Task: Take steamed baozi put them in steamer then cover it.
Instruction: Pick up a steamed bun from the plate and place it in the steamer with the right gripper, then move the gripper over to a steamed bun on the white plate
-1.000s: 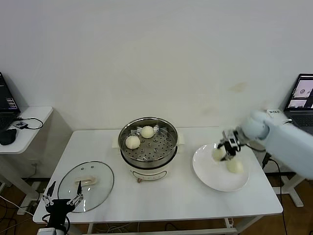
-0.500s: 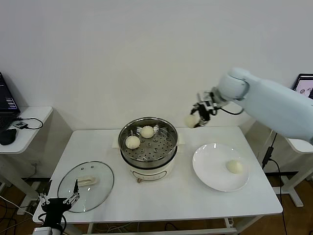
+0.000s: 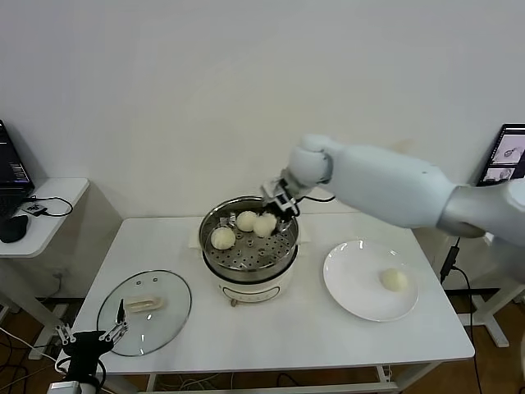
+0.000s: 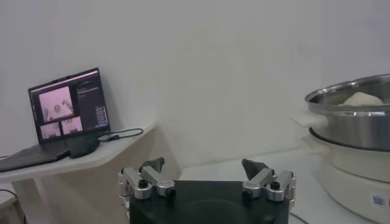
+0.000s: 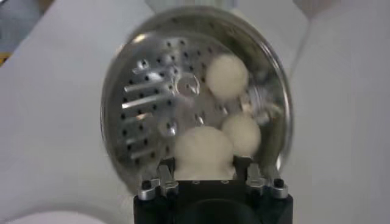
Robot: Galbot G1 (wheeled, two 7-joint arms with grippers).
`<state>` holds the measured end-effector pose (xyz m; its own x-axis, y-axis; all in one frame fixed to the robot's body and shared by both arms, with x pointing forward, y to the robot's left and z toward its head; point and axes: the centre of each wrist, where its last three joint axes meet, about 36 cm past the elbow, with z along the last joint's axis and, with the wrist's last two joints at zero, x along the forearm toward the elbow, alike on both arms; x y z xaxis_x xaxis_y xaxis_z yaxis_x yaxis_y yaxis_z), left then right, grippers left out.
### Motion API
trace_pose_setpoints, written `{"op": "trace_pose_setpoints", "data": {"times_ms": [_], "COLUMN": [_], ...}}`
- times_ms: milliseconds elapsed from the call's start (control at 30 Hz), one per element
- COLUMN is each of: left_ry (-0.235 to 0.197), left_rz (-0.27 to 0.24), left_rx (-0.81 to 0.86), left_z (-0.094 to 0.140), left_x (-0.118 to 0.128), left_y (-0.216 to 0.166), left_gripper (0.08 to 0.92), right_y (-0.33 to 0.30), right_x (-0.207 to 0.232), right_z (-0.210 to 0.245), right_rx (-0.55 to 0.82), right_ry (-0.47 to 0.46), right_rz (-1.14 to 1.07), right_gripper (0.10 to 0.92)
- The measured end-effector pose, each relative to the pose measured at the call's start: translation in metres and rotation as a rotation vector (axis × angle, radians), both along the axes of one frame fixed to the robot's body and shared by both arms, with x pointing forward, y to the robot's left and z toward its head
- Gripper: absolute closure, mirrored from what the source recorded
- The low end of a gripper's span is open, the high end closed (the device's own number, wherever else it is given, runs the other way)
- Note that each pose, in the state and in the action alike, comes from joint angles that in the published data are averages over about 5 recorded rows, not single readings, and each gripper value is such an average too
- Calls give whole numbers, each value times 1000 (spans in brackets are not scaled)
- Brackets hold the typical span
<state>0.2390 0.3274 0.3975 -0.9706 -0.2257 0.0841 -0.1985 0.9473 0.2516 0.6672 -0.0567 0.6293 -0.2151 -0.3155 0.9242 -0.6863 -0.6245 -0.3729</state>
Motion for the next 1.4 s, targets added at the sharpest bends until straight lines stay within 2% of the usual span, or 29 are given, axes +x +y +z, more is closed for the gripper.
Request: {"op": "trace_pose_setpoints", "data": {"times_ms": [333, 700, 833, 1033, 1400], "left_ry": [-7, -9, -9, -9, -3], "left_rz": [5, 9, 10, 8, 0], "left_rx": [-4, -8, -8, -8, 9], "left_z": [0, -3, -3, -3, -4], "left_x": [-2, -1, 0, 0, 2], "left_y": [-1, -1, -1, -1, 4], "left_gripper": [177, 177, 177, 177, 177], "right_y": [40, 52, 53, 51, 5], "right_x": [-8, -15, -15, -14, -9], "right_z": [-26, -40, -41, -29, 21], "right_rx": [-80, -111, -105, -97, 0], "right_ry": [-22, -19, -20, -30, -48], "right_rz": [213, 311, 327, 332, 207], "right_gripper": [403, 393, 335, 210, 200]}}
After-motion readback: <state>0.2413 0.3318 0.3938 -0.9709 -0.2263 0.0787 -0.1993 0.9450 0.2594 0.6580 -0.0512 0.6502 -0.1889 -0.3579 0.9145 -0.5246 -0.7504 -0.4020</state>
